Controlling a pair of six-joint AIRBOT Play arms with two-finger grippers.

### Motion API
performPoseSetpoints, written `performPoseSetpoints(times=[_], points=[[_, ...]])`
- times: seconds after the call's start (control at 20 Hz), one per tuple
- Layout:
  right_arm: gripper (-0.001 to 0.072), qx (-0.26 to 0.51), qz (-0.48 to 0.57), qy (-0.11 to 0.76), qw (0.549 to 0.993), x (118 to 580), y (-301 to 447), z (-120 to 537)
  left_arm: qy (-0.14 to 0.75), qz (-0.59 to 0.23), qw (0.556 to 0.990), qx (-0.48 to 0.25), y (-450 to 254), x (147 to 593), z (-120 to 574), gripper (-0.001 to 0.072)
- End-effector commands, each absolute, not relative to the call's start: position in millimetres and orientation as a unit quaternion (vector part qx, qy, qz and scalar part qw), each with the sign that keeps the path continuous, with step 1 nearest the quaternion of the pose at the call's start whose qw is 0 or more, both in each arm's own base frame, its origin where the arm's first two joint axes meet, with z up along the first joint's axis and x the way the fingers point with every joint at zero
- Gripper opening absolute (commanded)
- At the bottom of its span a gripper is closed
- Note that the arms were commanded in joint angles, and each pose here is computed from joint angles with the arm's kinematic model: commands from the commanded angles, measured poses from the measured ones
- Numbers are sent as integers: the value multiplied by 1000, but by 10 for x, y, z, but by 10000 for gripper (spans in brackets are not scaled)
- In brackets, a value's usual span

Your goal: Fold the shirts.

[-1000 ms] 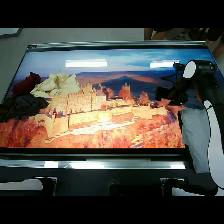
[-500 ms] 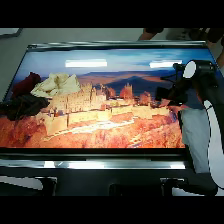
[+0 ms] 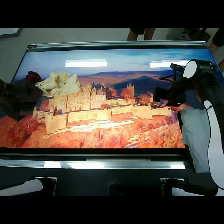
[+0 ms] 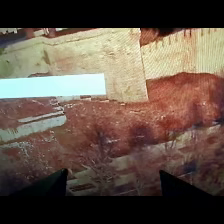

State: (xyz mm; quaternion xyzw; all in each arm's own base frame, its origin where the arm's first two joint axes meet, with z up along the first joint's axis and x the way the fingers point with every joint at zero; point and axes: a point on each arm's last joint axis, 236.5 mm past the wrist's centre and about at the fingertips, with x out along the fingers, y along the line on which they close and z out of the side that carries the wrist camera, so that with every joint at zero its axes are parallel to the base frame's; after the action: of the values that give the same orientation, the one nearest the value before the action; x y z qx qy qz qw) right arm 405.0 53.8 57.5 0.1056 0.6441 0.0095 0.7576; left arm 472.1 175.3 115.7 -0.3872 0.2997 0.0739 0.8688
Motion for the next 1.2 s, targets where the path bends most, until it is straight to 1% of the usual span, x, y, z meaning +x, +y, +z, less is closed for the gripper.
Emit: performPoseSetpoints(times=[0.0,0.1,0.15,0.25,0.35,0.45,0.6,0.65,0.75,0.85,0.9,1.0,1.15], points=[[670,90,28,639,763,4032,555,637,205,-31,943,-260,833,4320,2600,38],[669,83,36,626,774,4009,553,772,159,-107,958,-214,65,3995,3194,38],[669,77,41,618,781,3990,551,853,144,-149,957,-203,-314,3826,3391,38],[669,66,50,601,795,3930,543,1043,142,-225,942,-203,-942,3561,3563,38],[669,60,56,587,806,3827,534,1237,173,-287,923,-189,-1455,3411,3467,38],[669,53,60,581,810,3687,524,1391,204,-319,912,-160,-1801,3354,3275,38],[670,47,57,576,814,3506,481,1562,255,-355,887,-148,-2211,3365,2951,37],[670,46,56,573,816,3473,474,1601,277,-359,881,-137,-2315,3405,2778,38],[670,45,57,573,817,3423,472,1637,310,-338,884,-96,-2297,3569,2432,37],[670,45,56,579,812,3397,471,1616,362,-300,882,-40,-2084,3693,2003,38],[670,46,58,577,813,3415,481,1615,403,-283,870,-16,-1963,3698,1727,38],[670,52,65,578,812,3471,527,1571,501,-260,825,-16,-1840,3587,1008,38],[670,71,86,598,794,3617,674,1349,609,-235,758,-20,-1761,3329,-52,39]])
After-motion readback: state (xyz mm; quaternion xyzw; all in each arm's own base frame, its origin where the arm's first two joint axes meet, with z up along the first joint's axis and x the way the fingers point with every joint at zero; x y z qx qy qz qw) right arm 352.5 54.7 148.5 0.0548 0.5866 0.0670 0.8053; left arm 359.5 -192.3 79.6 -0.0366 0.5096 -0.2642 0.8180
